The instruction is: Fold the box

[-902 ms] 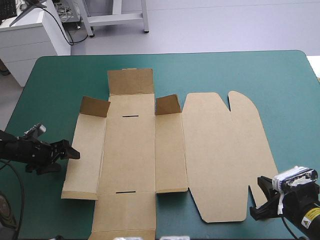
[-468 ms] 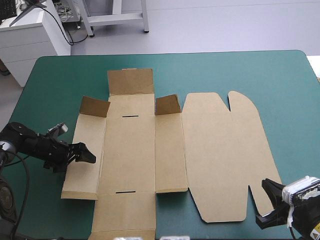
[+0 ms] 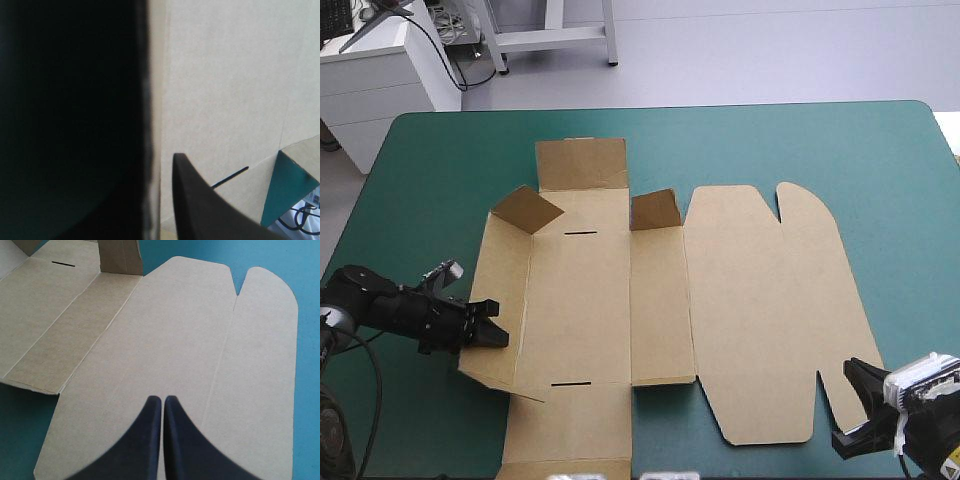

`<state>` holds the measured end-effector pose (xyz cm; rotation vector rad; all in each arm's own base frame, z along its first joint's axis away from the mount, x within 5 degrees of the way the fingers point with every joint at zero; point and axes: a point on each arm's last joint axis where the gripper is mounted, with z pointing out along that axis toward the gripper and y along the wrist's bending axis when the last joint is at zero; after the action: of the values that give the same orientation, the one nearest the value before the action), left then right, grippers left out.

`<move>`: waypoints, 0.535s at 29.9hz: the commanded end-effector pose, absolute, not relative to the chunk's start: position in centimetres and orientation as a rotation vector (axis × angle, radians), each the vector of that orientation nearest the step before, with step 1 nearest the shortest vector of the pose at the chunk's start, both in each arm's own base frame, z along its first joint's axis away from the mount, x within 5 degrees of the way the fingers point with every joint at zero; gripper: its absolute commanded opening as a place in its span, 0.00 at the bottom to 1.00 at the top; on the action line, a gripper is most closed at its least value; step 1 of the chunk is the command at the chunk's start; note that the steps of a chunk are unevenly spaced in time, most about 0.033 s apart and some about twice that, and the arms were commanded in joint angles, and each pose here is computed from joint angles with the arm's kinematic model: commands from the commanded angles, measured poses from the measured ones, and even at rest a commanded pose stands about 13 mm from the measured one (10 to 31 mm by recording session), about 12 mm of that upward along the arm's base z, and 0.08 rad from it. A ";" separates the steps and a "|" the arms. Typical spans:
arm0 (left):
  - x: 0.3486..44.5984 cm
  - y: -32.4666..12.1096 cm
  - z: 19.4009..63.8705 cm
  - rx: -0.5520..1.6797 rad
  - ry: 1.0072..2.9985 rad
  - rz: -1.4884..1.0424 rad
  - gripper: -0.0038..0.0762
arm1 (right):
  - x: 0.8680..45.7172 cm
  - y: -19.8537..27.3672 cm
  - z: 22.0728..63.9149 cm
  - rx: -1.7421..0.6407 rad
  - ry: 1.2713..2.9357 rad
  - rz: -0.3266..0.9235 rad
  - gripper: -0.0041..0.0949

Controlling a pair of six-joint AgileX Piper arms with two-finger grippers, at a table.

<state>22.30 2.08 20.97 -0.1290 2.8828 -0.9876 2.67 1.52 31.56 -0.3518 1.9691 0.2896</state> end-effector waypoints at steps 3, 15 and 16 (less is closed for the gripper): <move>21.5 1.1 23.4 -0.050 2.817 -1.112 0.04 | 2.9 1.6 32.8 -0.343 1.891 0.289 0.04; 23.4 2.2 26.2 -0.037 2.833 -0.889 0.04 | 2.5 1.7 32.0 -0.366 1.999 0.314 0.04; 23.7 2.3 26.7 -0.001 2.846 -0.829 0.04 | 2.5 1.7 32.0 -0.366 1.999 0.314 0.04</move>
<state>23.34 2.69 23.78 -0.0860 2.8604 -0.8545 2.24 1.58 30.82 -0.3748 2.0603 0.3046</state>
